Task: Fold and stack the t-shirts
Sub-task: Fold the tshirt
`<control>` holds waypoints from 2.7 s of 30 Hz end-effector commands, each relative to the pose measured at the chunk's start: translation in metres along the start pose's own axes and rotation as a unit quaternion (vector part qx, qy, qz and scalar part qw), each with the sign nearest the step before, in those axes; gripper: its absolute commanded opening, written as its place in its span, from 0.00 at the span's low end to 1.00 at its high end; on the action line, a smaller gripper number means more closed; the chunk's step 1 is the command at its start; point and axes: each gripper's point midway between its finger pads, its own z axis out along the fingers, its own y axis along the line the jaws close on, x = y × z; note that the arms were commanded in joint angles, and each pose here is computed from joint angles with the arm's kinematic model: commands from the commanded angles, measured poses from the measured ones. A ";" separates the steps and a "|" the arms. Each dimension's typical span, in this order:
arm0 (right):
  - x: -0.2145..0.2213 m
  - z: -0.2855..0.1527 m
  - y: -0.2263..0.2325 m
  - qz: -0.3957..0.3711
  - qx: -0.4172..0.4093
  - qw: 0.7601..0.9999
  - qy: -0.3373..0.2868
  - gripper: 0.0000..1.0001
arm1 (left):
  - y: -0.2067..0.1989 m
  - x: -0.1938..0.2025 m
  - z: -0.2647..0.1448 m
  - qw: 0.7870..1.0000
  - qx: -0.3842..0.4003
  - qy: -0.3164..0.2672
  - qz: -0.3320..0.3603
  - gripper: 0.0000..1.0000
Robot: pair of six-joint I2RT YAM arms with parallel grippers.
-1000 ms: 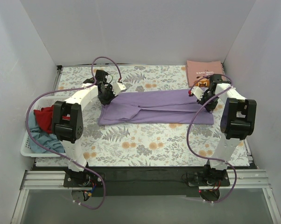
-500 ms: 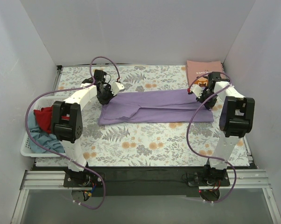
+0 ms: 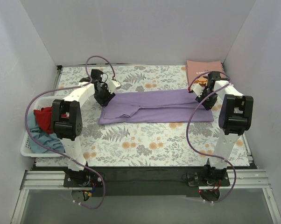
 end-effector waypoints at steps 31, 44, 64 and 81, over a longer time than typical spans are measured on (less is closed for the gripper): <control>0.046 -0.027 0.055 0.362 -0.155 0.918 -0.051 0.64 | -0.091 0.054 -0.044 0.919 0.144 0.006 -0.367 0.61; 0.042 -0.016 0.045 0.377 -0.164 0.910 -0.054 0.58 | -0.098 0.060 -0.034 0.912 0.158 0.018 -0.378 0.61; 0.044 -0.033 0.032 0.364 -0.132 0.920 -0.059 0.01 | -0.082 0.055 -0.042 0.917 0.127 0.015 -0.378 0.06; 0.102 -0.020 0.083 0.306 -0.130 0.942 0.044 0.01 | -0.085 0.117 -0.052 0.918 0.080 0.093 -0.378 0.00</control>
